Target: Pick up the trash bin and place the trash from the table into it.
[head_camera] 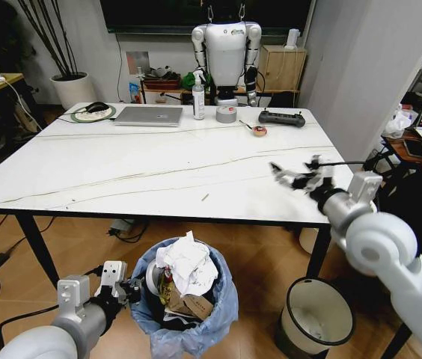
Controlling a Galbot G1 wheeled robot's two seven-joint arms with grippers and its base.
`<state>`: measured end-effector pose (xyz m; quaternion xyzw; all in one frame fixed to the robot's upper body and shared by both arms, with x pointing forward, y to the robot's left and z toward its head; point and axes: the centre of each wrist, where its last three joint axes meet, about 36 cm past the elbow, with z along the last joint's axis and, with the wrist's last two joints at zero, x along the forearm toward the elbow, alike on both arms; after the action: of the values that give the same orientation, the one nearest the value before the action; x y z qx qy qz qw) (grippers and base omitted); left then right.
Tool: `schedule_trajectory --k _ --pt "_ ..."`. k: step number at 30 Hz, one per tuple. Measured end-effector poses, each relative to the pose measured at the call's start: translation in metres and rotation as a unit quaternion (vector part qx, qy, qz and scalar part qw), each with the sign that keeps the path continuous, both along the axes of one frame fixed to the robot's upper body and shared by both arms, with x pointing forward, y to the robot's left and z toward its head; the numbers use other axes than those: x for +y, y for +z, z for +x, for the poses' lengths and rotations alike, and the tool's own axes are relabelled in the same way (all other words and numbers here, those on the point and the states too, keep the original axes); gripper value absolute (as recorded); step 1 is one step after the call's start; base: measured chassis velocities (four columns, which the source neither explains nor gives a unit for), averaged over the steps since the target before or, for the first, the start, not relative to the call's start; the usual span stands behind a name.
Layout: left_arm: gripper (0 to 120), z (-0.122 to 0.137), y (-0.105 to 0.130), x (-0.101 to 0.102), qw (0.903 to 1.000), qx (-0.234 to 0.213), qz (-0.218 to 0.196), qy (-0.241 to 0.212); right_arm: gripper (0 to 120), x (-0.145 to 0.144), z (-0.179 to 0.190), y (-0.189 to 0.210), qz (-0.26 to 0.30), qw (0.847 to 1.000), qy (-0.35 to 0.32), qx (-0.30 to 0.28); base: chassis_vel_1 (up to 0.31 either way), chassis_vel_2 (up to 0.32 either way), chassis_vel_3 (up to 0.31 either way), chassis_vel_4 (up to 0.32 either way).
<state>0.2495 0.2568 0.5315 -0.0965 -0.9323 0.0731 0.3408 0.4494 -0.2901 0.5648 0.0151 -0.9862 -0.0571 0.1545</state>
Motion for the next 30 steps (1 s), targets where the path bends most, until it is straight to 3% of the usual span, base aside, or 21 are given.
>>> schedule_trajectory --k 11,15,21,30 --pt "0 0.001 0.001 0.001 1.0000 -0.001 -0.003 0.001 99 -0.021 0.018 -0.013 -0.031 0.998 -0.036 0.047 0.000 0.000 0.000 0.000" --pt "0 0.001 0.001 0.001 1.0000 -0.001 -0.002 0.000 91 -0.024 0.017 -0.013 -0.034 0.997 -0.038 0.051 0.000 0.000 0.000 0.000" --pt "0 0.002 0.002 0.001 1.0000 -0.004 -0.003 -0.001 68 -0.034 0.015 -0.017 -0.040 0.996 -0.049 0.064 0.000 0.000 0.000 0.000" --pt "0 0.003 0.003 0.002 1.0000 -0.007 -0.003 -0.002 57 -0.041 0.013 -0.021 -0.045 0.995 -0.054 0.074 0.000 0.000 0.000 0.000"
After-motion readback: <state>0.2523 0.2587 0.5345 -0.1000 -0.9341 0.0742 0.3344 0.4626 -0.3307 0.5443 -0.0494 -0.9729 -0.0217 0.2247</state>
